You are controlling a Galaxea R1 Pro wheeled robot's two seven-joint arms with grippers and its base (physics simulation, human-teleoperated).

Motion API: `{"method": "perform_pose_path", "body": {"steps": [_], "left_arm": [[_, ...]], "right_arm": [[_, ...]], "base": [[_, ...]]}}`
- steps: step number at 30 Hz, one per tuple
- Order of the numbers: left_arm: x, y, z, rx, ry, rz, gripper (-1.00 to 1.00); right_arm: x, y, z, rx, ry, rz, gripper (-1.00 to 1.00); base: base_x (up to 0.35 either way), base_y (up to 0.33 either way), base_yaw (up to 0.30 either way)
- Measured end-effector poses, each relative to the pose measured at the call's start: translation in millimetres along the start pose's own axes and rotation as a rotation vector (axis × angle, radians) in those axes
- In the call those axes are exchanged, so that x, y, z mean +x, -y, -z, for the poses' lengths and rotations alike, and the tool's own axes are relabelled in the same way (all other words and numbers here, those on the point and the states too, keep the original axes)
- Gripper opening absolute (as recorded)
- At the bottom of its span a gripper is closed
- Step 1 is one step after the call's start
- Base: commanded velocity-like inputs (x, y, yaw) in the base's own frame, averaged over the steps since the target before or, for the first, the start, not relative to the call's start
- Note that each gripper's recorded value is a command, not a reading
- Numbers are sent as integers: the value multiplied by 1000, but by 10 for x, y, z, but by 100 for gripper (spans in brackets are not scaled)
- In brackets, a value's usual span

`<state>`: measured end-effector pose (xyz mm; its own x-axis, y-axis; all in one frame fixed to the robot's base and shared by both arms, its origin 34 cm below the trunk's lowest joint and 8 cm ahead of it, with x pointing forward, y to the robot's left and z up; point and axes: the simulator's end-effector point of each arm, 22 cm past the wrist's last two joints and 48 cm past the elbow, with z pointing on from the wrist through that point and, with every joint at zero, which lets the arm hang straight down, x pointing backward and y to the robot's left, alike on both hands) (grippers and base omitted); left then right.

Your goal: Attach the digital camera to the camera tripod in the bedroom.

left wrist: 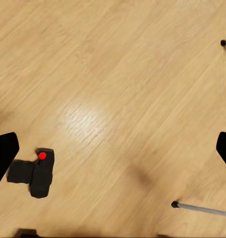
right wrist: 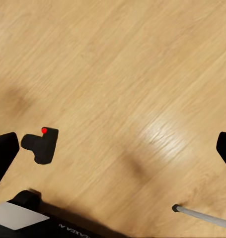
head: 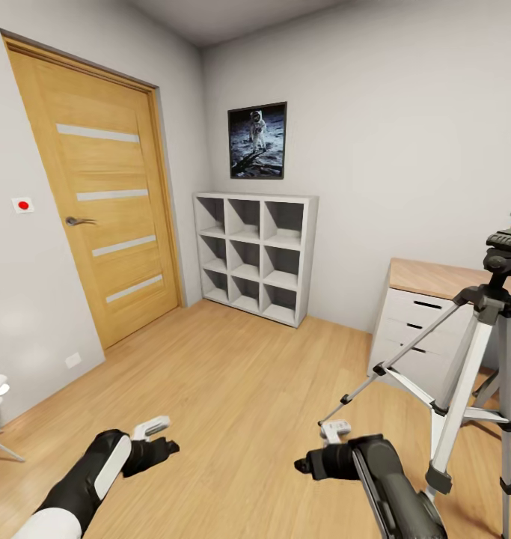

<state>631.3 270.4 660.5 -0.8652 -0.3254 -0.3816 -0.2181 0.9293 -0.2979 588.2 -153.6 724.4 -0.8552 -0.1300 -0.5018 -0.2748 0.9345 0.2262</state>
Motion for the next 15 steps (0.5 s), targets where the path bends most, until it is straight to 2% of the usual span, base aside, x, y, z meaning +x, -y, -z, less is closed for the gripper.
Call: {"method": "perform_pose_path", "body": {"steps": [6, 15], "left_arm": [[-38, 367, -48, 42, 1, -10, 100], [-180, 503, -48, 58, 61, -20, 100]], "right_arm": [[-163, -74, 62, -24, 34, -9, 100], [-341, -121, 168, -27, 81, 6, 100]], "base": [[0, 0, 0], [0, 0, 0]]}}
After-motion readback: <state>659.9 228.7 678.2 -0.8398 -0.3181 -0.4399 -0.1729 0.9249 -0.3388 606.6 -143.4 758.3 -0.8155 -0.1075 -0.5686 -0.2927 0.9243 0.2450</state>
